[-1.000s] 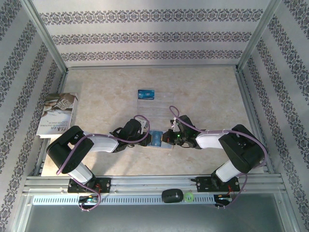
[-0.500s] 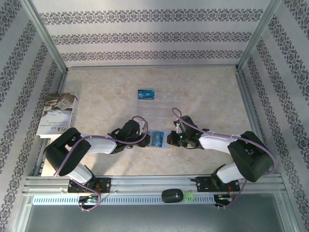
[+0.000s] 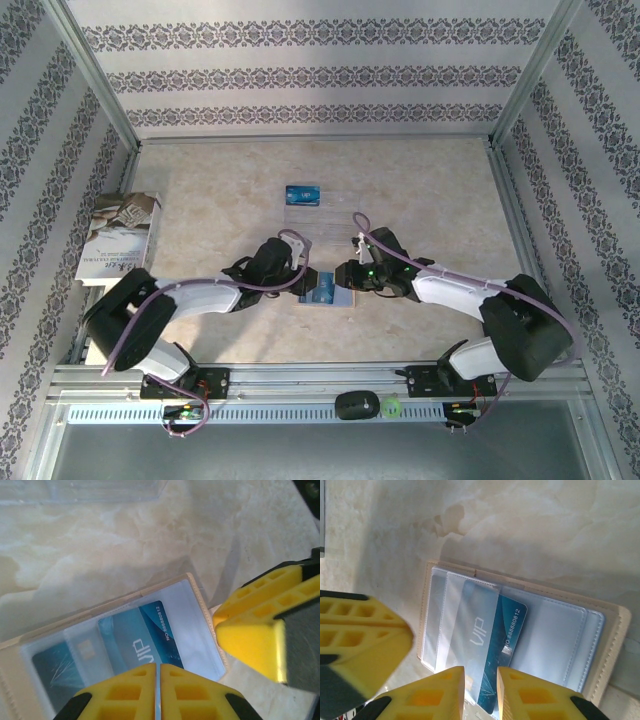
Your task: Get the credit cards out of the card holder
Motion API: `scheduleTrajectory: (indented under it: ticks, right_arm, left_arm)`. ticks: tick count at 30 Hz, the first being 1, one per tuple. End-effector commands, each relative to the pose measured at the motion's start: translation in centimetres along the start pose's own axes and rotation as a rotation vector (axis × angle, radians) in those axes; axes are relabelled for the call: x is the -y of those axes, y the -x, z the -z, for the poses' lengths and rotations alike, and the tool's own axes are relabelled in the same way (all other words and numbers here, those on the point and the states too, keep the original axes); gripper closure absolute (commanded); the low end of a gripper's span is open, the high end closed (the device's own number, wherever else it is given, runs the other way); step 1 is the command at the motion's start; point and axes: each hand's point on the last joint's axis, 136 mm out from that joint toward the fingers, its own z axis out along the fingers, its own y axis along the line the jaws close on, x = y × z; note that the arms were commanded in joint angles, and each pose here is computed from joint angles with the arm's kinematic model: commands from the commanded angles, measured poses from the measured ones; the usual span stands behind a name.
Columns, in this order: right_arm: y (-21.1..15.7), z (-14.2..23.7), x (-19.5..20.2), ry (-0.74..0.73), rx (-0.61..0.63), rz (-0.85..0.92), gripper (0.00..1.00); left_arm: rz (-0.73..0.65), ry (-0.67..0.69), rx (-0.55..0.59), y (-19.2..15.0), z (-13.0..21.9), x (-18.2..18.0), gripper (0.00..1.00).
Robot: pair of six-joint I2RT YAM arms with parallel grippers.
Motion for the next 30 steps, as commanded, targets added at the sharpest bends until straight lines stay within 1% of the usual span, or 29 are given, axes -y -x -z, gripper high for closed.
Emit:
scheduleTrajectory:
  ticks: [1, 10, 16, 22, 30]
  right_arm:
    - [0.0, -0.6, -0.6, 0.025, -0.014, -0.012, 0.76]
    - [-0.4, -2.0, 0.6, -0.005, -0.036, -0.062, 0.75]
    - [-0.4, -2.5, 1.2, -0.024, -0.041, -0.08, 0.74]
    - [-0.1, -2.6, 0.7, -0.003, -0.04, -0.072, 0.73]
    - [0.0, -3.4, 0.4, 0.009, -0.049, -0.075, 0.74]
  left_arm:
    - [-0.015, -0.051, 0.01, 0.8, -1.1, 1.4, 0.89]
    - [0.028, 0.081, -0.091, -3.1, -2.1, -2.6, 0.94]
    - [0.051, 0.126, -0.143, -5.1, -2.2, -4.1, 0.95]
    - [0.063, 0.14, -0.167, -6.0, -1.9, -4.7, 0.95]
    - [0.069, 0.134, -0.161, -6.1, -1.7, -4.7, 0.95]
